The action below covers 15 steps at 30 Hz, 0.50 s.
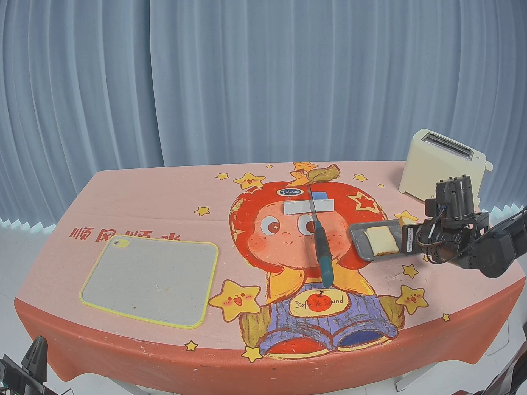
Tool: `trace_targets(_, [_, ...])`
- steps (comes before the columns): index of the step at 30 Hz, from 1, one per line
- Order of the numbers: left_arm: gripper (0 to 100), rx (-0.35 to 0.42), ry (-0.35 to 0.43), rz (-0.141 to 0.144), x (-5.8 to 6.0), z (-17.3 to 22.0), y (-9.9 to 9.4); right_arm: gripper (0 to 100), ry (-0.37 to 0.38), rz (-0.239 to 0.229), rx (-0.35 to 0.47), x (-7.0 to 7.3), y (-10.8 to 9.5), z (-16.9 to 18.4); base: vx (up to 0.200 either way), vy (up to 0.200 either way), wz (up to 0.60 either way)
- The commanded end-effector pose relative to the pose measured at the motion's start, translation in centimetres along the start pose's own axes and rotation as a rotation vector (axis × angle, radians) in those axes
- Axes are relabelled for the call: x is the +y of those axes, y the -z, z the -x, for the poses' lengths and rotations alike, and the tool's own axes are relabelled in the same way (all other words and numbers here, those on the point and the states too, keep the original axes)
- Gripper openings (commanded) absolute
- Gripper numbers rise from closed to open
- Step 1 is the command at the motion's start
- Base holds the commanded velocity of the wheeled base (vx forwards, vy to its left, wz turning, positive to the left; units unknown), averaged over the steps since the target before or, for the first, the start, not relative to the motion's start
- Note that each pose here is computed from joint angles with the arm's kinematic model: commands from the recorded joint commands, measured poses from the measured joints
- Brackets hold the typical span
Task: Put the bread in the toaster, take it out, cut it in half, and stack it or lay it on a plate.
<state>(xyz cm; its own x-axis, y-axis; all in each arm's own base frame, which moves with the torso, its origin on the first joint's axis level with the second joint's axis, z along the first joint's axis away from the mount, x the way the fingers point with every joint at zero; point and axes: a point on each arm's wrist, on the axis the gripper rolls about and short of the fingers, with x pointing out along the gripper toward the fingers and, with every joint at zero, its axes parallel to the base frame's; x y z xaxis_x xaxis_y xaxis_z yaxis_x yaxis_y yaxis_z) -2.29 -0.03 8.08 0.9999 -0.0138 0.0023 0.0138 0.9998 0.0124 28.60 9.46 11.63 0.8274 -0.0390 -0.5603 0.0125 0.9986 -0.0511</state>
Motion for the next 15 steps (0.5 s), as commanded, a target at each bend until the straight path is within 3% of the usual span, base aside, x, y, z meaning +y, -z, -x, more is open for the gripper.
trace_targets(1, [0,0.001,0.000,0.000,0.0,0.0,0.5,0,-0.014,0.004,-0.017,0.5,0.2,-0.5,0.000,0.000,0.00])
trace_targets(15, [0,0.002,0.000,0.000,0.0,0.0,0.5,0,-0.090,0.053,-0.059,3.4,-0.2,0.4,0.000,0.000,0.00])
